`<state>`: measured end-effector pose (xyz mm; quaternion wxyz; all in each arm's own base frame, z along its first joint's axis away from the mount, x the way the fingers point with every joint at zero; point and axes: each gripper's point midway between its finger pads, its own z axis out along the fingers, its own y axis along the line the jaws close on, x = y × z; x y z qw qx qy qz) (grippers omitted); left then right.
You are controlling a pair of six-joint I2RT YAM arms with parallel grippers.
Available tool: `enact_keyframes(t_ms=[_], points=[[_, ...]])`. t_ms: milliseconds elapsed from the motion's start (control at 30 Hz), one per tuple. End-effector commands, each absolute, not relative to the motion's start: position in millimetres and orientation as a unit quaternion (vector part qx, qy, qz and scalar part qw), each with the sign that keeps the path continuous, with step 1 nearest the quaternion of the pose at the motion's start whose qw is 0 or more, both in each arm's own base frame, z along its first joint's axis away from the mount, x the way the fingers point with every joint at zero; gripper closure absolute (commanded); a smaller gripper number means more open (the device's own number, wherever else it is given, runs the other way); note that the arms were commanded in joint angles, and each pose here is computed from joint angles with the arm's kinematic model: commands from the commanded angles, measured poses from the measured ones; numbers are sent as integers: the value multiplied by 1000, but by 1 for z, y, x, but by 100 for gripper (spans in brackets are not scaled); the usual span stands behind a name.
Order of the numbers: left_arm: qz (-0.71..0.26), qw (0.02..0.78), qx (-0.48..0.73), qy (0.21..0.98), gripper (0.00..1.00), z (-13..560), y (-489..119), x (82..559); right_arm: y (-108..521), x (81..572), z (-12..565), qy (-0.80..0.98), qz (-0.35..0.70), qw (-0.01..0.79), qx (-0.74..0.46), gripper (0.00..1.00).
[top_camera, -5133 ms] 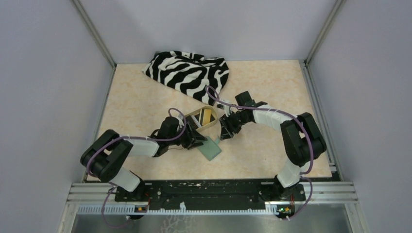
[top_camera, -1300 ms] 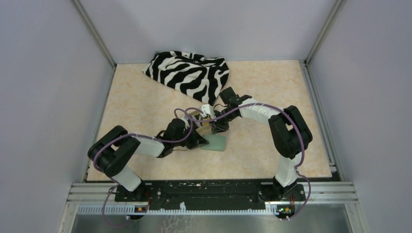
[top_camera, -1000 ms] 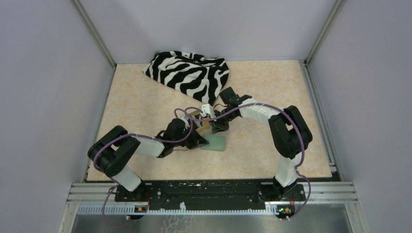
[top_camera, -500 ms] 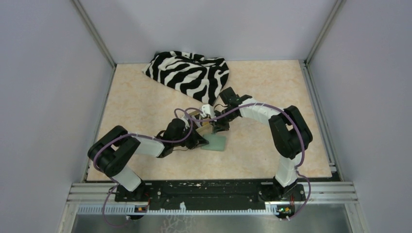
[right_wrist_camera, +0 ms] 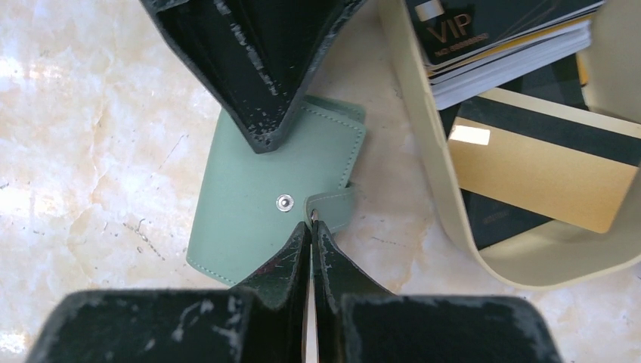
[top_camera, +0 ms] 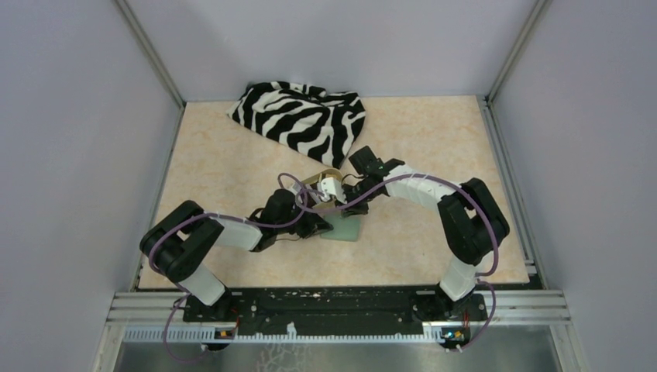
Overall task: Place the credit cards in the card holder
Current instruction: Close the card holder at the center of the board.
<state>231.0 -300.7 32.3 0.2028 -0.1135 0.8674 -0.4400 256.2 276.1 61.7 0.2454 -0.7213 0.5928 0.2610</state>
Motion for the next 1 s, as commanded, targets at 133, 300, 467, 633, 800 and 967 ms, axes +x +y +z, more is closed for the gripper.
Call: enact_keyframes(t_ms=[133, 300, 467, 633, 800, 967], points=[[-382, 197, -117, 895, 95, 3, -281, 223, 278, 244, 64, 563, 237, 253, -750, 100], [-383, 196, -115, 895, 95, 4, -282, 222, 279, 239, 58, 556, 229, 249, -759, 100], [-383, 197, -115, 895, 95, 4, -282, 222, 282, 237, 59, 553, 227, 252, -761, 100], [-383, 195, -115, 895, 95, 3, -282, 221, 282, 236, 56, 552, 223, 250, -764, 100], [-384, 195, -115, 895, 95, 3, -282, 221, 279, 232, 52, 547, 212, 243, -772, 100], [-385, 195, -115, 895, 95, 3, -282, 221, 277, 229, 49, 543, 204, 237, -779, 100]])
